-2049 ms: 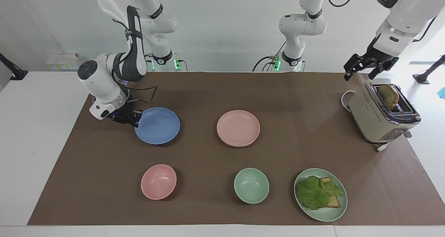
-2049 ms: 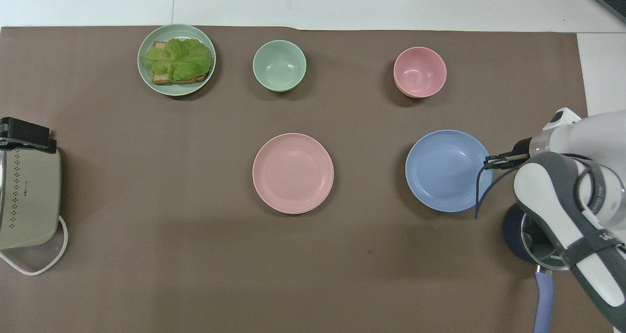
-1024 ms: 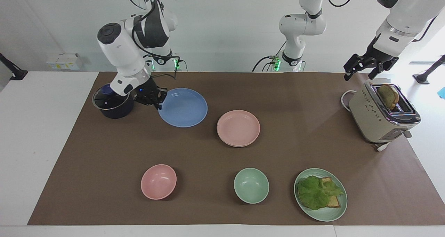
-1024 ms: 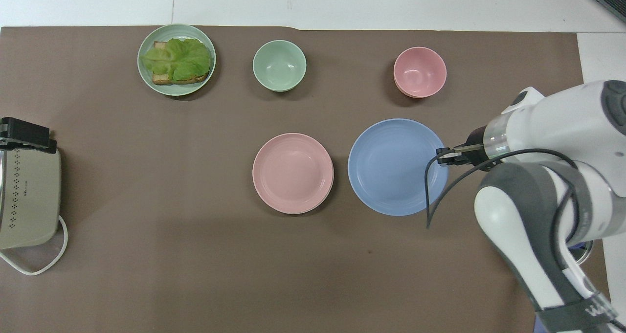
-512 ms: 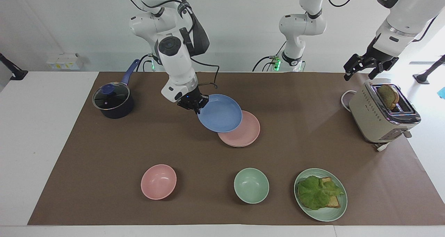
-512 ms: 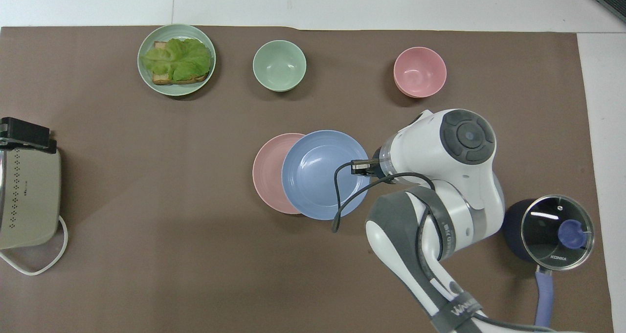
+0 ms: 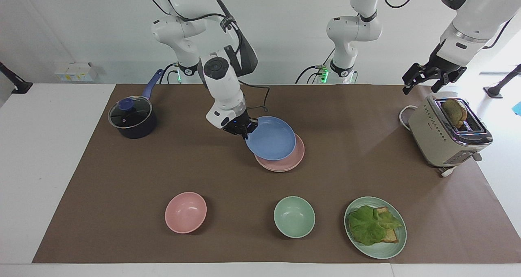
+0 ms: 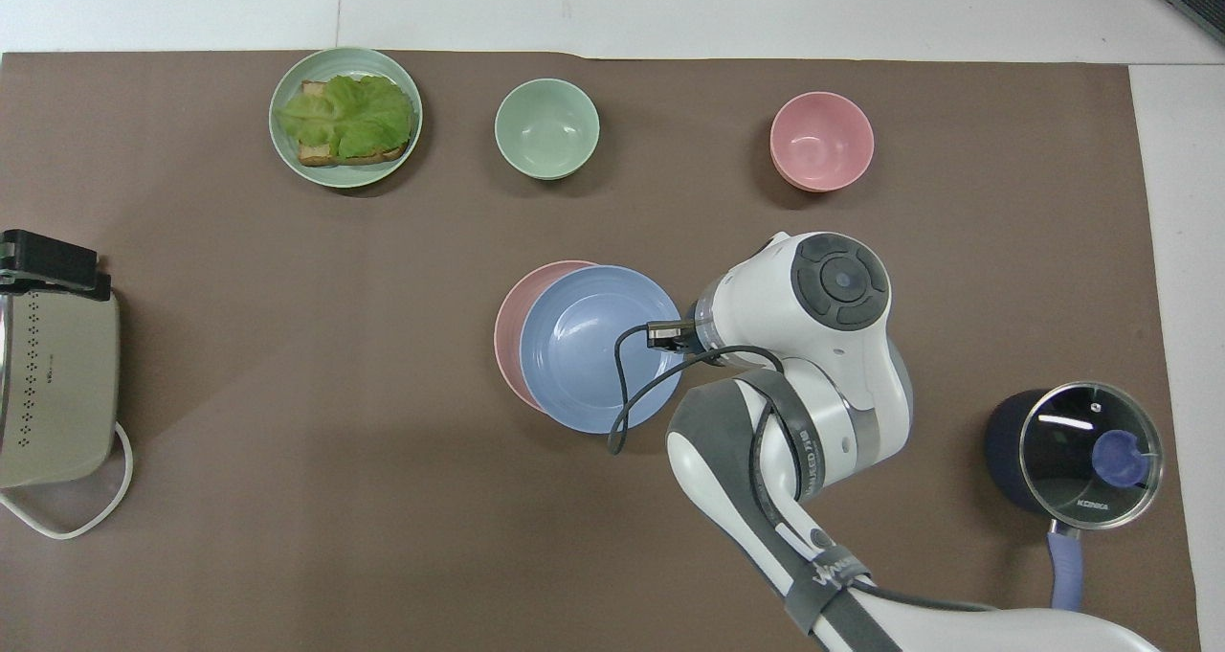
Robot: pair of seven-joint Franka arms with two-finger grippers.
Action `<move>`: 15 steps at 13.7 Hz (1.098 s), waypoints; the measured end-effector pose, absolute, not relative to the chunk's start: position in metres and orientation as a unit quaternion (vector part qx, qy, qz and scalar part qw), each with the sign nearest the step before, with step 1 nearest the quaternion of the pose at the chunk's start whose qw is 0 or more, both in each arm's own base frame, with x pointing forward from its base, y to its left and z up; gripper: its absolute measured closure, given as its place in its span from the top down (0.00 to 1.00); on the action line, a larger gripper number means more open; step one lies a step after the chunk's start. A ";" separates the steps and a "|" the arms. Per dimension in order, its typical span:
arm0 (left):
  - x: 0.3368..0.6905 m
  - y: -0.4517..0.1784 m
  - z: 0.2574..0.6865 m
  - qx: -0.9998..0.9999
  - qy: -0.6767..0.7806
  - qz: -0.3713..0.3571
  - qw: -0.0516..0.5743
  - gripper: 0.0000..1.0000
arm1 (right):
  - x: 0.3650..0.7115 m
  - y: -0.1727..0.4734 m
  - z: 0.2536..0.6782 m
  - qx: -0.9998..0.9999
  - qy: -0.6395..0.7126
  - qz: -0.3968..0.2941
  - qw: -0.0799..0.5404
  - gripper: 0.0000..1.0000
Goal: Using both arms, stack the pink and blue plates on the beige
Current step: 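Carry the blue plate with the right gripper onto the pink plate, then open the right gripper and withdraw it from the stack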
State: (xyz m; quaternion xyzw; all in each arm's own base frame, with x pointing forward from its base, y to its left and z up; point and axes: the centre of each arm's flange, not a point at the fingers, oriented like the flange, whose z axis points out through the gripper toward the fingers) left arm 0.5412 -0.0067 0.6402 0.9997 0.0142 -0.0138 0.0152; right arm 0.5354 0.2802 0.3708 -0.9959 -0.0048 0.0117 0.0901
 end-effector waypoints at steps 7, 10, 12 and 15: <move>0.541 -0.007 0.640 1.000 0.014 -0.014 0.015 1.00 | 0.535 0.297 0.345 -0.996 -0.004 0.003 0.089 0.05; 0.541 -0.007 0.640 1.000 0.014 -0.014 0.015 1.00 | 0.539 0.291 0.346 -0.996 0.001 0.001 0.089 0.32; 0.541 -0.007 0.640 1.000 0.014 -0.014 0.015 1.00 | 0.541 0.289 0.347 -0.996 0.003 -0.002 0.090 0.56; 0.541 -0.007 0.640 1.000 0.014 -0.014 0.015 1.00 | 0.552 0.283 0.360 -0.995 0.007 -0.023 0.094 0.89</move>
